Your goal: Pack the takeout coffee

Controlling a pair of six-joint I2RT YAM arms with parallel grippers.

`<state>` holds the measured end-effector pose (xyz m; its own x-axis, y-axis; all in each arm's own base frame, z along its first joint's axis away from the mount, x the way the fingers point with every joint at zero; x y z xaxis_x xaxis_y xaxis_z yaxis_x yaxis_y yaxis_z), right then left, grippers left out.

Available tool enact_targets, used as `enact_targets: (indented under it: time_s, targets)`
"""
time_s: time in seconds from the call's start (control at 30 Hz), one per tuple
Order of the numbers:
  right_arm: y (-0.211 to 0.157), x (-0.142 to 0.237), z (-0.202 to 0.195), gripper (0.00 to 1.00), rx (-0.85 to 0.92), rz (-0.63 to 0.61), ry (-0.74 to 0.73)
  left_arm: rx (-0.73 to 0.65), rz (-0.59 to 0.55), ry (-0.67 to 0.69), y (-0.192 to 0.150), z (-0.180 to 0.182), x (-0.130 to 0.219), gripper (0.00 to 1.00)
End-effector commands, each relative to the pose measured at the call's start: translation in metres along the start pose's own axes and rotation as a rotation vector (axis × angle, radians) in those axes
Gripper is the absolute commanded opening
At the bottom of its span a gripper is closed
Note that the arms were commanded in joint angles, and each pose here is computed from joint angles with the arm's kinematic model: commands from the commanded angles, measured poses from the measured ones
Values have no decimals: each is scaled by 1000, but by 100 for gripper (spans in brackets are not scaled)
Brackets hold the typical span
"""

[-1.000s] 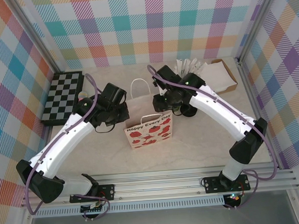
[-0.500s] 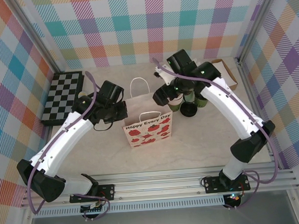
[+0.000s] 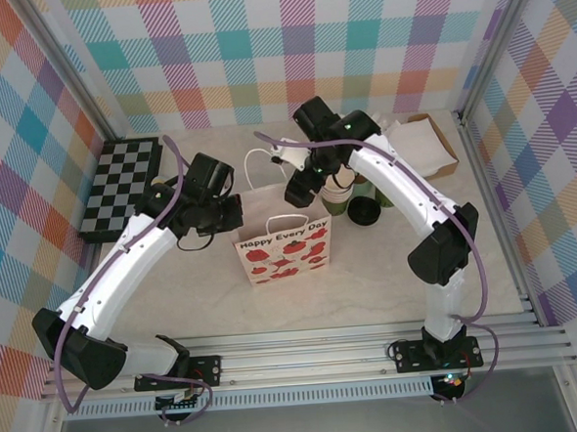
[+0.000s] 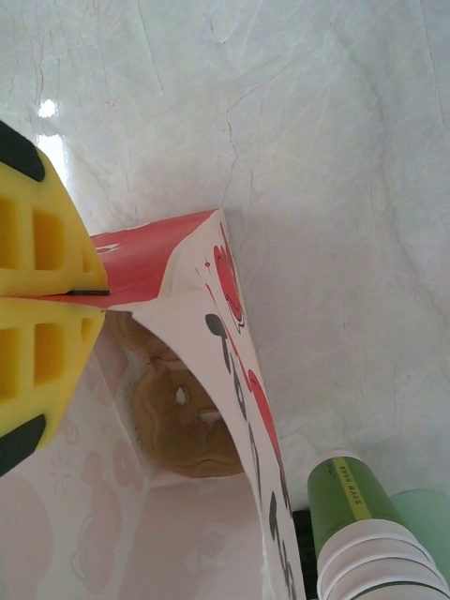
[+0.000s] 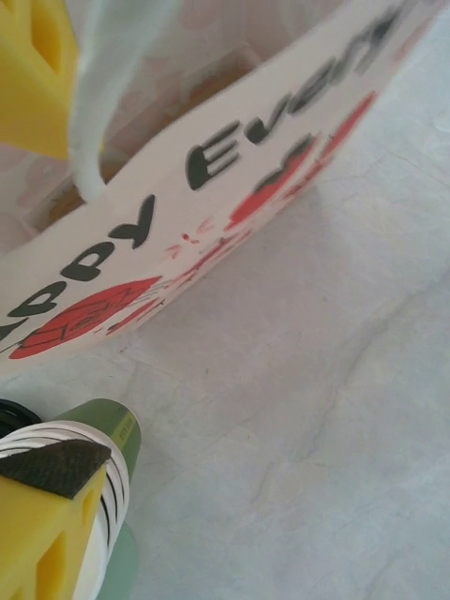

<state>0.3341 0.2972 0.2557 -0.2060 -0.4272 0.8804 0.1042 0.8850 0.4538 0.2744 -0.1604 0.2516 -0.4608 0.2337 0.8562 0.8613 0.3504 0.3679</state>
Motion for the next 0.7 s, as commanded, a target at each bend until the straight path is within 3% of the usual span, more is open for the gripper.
enact_targets:
  time_s: [0.0,0.47,0.67]
  targets:
    - [5,8,17,72,60,-26,83,-35,2,-17,3,-1,0,0]
    - [9,23,24,18,-10,-76,-1,-112,53,-64,24,-13,1,2]
    - [8,32,26,8,-111,-92,-29,-148,57,-131,39,-28,0,7]
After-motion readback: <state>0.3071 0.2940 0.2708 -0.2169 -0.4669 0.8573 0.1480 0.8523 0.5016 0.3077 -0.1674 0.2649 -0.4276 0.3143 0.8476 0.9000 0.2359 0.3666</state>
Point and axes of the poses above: each hand's point on the last joint's axis, 136 mm out from that joint toward the fingers, its own x axis back along the fingers, its own z axis along the line the jaws close on, y = z × x, the point moved 1 cm from there along x, back along the fingers, and after that the axes turned 14 degrees about x, right-handed, at the moved point
